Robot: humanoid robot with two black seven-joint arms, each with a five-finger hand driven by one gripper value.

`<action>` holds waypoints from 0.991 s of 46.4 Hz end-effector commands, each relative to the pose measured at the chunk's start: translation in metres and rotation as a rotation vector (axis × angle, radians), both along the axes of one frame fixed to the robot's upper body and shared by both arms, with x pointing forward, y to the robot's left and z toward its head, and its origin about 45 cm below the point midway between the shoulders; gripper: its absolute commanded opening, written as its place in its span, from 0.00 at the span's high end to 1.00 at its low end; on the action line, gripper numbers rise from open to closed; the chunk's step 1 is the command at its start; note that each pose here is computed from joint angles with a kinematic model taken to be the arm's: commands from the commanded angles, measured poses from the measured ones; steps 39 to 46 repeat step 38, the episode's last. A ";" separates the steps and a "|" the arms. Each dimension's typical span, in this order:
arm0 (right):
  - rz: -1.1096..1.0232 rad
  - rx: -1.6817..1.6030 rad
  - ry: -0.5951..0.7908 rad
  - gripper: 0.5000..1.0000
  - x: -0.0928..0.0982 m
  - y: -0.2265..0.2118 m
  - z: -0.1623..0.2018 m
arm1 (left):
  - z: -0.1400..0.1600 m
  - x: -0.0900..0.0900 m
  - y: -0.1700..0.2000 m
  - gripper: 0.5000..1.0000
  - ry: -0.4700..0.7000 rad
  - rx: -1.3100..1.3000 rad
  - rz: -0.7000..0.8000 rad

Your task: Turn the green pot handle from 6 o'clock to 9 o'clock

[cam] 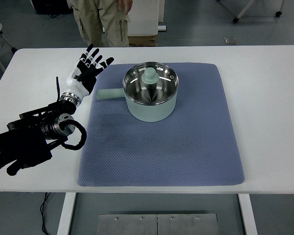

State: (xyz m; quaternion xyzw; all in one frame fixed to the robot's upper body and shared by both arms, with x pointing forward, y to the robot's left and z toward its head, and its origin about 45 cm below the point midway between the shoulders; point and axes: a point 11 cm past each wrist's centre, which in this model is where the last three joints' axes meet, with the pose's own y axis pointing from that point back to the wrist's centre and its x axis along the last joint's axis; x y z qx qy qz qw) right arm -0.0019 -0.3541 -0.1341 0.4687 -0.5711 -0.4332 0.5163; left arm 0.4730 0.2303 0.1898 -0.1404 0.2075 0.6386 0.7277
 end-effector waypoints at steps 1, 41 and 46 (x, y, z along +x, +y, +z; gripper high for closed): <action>0.001 0.000 0.000 0.00 0.000 0.000 0.000 | 0.000 0.000 0.001 0.00 0.000 0.001 0.002; 0.010 0.001 0.001 0.00 0.001 0.001 0.000 | 0.000 0.000 0.001 0.00 0.000 0.002 0.002; 0.010 0.001 0.001 0.00 0.001 0.001 0.000 | 0.000 0.000 0.001 0.00 0.000 0.002 0.002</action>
